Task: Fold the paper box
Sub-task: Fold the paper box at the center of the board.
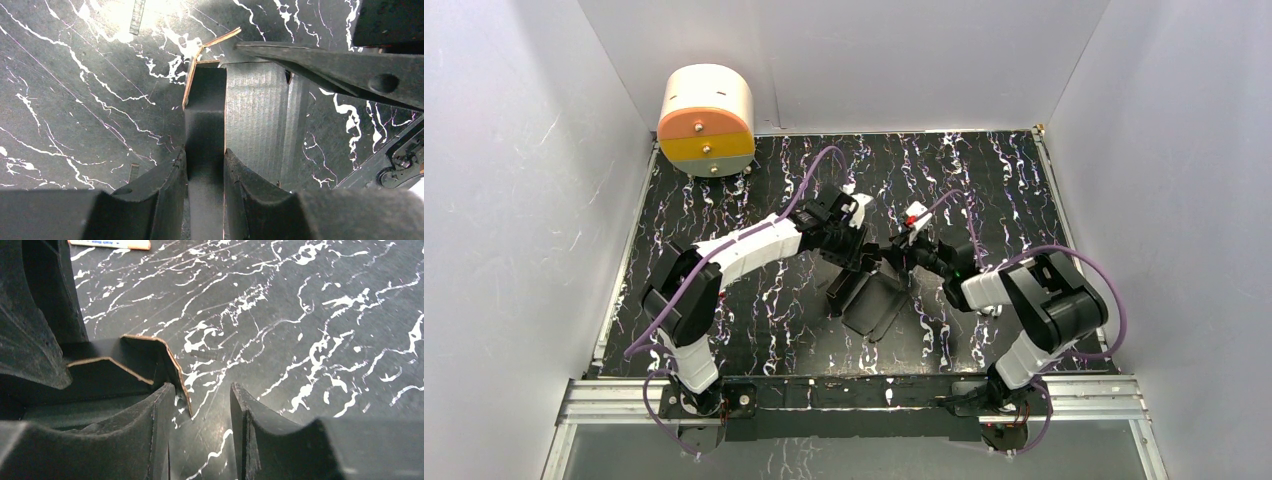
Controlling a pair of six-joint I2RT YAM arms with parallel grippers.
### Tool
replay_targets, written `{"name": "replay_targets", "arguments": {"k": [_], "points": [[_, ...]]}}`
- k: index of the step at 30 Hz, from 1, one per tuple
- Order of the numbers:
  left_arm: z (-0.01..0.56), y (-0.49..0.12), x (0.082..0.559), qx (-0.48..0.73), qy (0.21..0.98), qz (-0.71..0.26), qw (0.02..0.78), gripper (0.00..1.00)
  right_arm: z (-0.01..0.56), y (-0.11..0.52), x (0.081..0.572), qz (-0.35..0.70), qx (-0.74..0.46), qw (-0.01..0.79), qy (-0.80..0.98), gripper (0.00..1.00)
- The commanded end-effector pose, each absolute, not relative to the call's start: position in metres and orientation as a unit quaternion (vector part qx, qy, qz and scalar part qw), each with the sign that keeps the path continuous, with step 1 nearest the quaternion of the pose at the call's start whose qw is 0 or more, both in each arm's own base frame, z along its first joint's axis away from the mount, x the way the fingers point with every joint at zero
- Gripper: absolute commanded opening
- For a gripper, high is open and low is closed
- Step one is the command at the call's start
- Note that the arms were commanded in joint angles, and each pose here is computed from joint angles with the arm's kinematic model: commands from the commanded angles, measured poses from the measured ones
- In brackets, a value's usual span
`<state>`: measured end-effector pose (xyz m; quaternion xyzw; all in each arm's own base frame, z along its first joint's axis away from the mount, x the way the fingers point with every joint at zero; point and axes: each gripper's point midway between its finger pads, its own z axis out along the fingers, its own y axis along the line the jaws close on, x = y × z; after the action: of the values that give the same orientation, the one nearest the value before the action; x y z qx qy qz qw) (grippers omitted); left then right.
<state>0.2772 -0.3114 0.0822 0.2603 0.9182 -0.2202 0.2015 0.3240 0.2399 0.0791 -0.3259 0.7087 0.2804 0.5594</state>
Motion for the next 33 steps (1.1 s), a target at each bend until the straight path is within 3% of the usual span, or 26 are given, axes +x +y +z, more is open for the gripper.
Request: {"name": "replay_targets", "arguments": {"k": [1,6,10,14,21,33], "points": [[0.095,-0.318,0.274,0.276,0.911,-0.228,0.206,0.28,0.114,0.262,0.334,0.315,-0.355,0.603,0.641,0.51],[0.093,-0.320,0.271,0.280,0.910,-0.227,0.205,0.28,0.111,0.267,0.333,0.329,-0.362,0.596,0.636,0.43],[0.090,-0.318,0.273,0.278,0.913,-0.211,0.211,0.27,0.103,0.265,0.330,0.325,-0.366,0.585,0.647,0.15],[0.083,-0.314,0.275,0.278,0.918,-0.172,0.226,0.25,0.099,0.257,0.317,0.319,-0.365,0.578,0.657,0.01],[0.075,-0.305,0.279,0.272,0.925,-0.099,0.245,0.24,0.097,0.250,0.296,0.305,-0.352,0.571,0.676,0.00],[0.078,-0.305,0.284,0.210,0.935,-0.071,0.278,0.22,0.099,0.252,0.280,0.249,-0.290,0.594,0.708,0.00]]}}
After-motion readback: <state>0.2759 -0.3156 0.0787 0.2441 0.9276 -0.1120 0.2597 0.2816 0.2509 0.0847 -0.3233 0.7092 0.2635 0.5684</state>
